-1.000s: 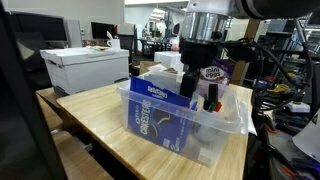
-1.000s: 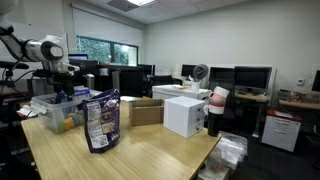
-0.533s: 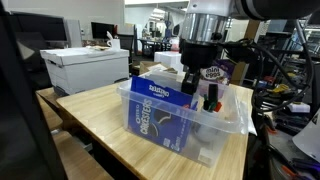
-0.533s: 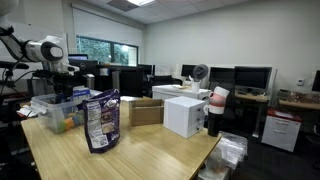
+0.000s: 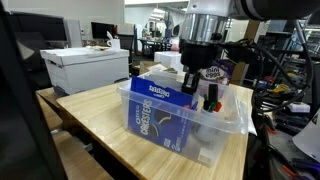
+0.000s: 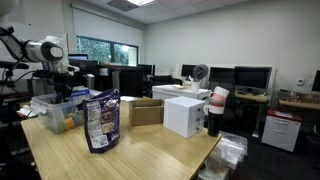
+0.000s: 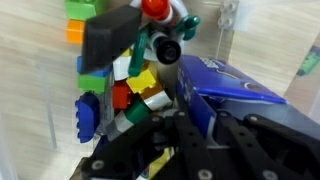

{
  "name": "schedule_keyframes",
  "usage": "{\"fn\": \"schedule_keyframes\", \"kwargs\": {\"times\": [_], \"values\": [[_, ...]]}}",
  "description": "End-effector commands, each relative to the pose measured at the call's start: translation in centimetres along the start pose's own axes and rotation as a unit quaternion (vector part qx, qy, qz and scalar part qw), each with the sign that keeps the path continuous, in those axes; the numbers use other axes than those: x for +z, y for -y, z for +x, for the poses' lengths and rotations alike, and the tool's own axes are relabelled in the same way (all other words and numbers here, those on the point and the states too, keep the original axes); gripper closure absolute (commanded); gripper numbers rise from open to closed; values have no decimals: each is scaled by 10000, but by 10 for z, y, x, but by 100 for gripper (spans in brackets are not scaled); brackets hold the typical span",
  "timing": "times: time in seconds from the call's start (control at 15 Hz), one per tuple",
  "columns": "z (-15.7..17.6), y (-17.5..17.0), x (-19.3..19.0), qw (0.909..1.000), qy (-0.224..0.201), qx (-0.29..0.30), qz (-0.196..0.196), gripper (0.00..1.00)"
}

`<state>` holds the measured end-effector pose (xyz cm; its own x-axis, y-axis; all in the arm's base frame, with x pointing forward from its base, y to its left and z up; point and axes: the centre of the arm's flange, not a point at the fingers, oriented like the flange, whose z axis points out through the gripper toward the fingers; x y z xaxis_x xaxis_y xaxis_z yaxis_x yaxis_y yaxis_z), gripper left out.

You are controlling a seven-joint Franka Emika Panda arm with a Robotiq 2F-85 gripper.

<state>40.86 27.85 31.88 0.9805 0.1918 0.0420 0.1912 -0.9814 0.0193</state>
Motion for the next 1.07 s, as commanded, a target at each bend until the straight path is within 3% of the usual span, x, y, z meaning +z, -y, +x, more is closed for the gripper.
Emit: {"fn": "schedule_keyframes", "kwargs": {"times": [0.0, 1.0], "values": [[0, 4, 3, 10000, -23, -36, 18, 96], [7, 12, -16, 9998, -173, -71, 66, 97]]}}
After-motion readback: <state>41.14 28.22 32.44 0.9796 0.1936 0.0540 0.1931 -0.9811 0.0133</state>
